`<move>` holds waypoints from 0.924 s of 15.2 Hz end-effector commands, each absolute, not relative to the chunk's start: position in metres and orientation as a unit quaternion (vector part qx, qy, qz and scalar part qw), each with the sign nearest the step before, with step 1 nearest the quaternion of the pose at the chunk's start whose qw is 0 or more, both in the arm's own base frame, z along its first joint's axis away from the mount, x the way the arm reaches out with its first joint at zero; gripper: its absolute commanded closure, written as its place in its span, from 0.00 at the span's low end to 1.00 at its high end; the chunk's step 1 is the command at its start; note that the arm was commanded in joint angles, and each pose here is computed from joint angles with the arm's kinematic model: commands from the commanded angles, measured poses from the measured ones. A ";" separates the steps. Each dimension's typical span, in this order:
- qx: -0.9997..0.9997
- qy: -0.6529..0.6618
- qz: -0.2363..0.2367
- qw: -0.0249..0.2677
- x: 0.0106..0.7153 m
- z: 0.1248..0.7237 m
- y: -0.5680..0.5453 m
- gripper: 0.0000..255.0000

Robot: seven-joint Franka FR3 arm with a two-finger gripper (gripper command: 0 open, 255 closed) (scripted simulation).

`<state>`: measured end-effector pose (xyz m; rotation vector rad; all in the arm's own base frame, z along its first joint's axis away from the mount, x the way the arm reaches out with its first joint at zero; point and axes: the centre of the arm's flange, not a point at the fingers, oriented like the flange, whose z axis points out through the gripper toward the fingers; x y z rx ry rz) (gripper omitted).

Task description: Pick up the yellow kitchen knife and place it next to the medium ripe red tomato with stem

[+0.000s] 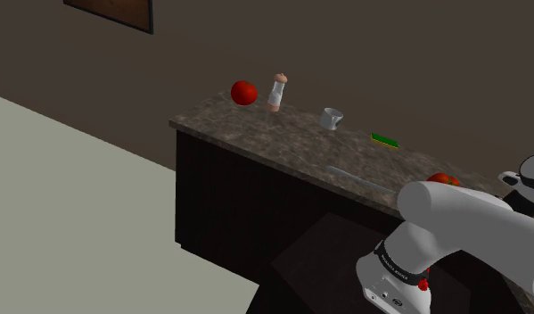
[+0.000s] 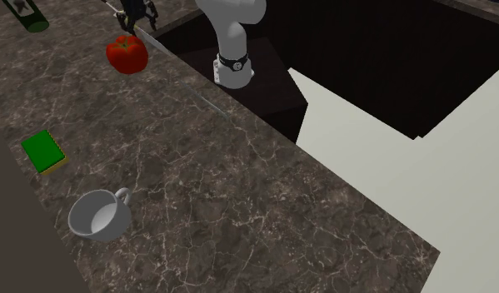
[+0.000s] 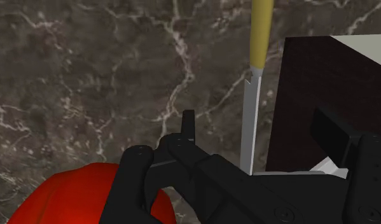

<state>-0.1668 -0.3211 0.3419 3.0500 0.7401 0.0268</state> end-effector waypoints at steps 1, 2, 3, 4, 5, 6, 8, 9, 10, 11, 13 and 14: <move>0.972 0.236 0.009 0.001 -0.167 0.342 -0.321 0.00; 0.972 0.236 0.009 0.001 -0.167 0.342 -0.321 0.00; 0.972 0.236 0.009 0.001 -0.167 0.355 -0.321 0.00; 0.972 0.236 0.009 0.001 -0.167 0.368 -0.321 0.00; 0.972 0.236 0.009 0.001 -0.167 0.381 -0.321 0.00; 0.972 0.236 0.009 0.001 -0.168 0.392 -0.321 0.00; 0.972 0.236 0.009 0.001 -0.168 0.392 -0.321 0.00; 0.972 0.236 0.009 0.001 -0.168 0.392 -0.321 0.00; 0.972 0.236 0.009 0.001 -0.168 0.392 -0.321 0.00; 0.972 0.236 0.009 0.001 -0.168 0.392 -0.321 0.00; 0.972 0.236 0.009 0.001 -0.168 0.392 -0.321 0.00; 0.972 0.236 0.009 0.001 -0.168 0.392 -0.321 0.00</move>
